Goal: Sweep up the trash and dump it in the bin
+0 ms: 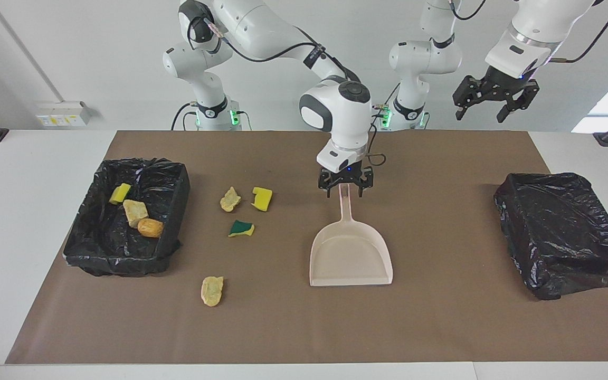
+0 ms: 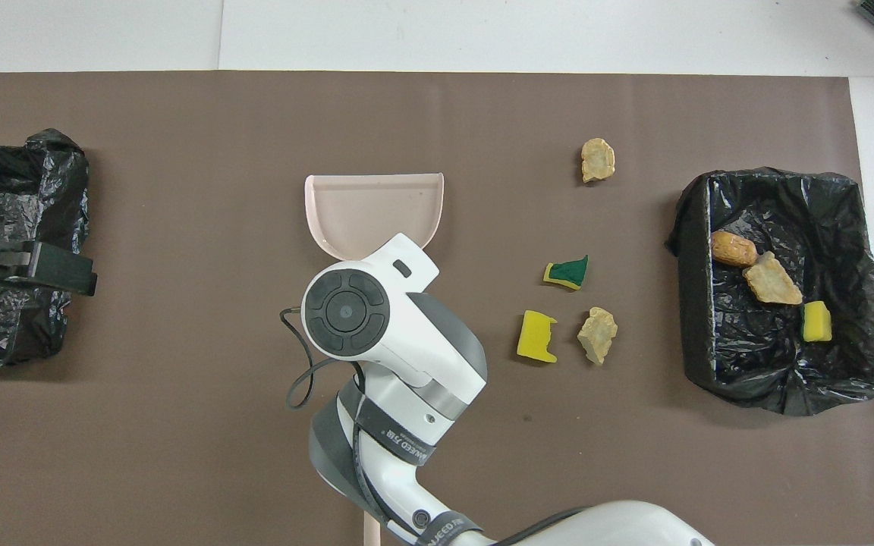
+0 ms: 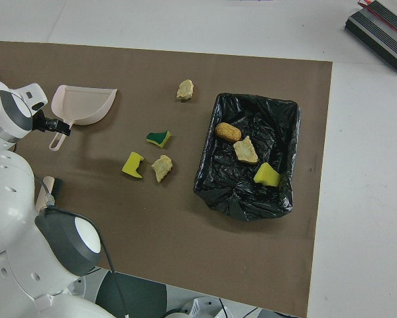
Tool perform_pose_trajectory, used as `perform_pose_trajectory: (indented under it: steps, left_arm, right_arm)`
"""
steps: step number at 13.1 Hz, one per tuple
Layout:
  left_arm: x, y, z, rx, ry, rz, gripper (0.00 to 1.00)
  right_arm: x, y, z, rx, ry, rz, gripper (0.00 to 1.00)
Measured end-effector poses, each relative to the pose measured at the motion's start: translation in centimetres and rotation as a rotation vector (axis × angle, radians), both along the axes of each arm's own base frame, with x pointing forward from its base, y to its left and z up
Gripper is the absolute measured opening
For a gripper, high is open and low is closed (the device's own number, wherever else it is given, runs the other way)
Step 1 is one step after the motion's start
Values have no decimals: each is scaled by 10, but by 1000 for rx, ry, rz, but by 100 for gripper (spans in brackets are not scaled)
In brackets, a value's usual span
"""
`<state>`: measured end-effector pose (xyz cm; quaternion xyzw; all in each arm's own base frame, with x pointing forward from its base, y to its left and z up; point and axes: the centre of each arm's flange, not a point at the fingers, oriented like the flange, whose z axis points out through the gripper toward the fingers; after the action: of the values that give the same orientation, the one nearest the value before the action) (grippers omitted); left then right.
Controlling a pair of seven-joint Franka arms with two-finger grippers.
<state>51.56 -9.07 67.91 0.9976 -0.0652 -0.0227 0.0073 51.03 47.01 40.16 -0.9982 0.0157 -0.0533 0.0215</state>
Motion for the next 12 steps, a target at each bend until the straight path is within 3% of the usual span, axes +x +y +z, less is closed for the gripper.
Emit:
perform_pose_trajectory:
  steps: [2, 4, 8, 12]
  left_arm:
    - [0, -2, 0, 0, 0, -4, 100]
    - [-1, -5, 0, 0, -1, -10, 100]
    - [-1, -15, 0, -2, -13, -27, 100]
    - [4, -43, -20, -8, -42, -61, 100]
  right_arm:
    - [-25, -1, 21, 29, 33, -19, 100]
    - [-65, -3, 30, 16, 50, -24, 100]
    - [-155, 0, 19, -30, 83, -61, 100]
    - [-221, 8, 5, 3, 100, -55, 100]
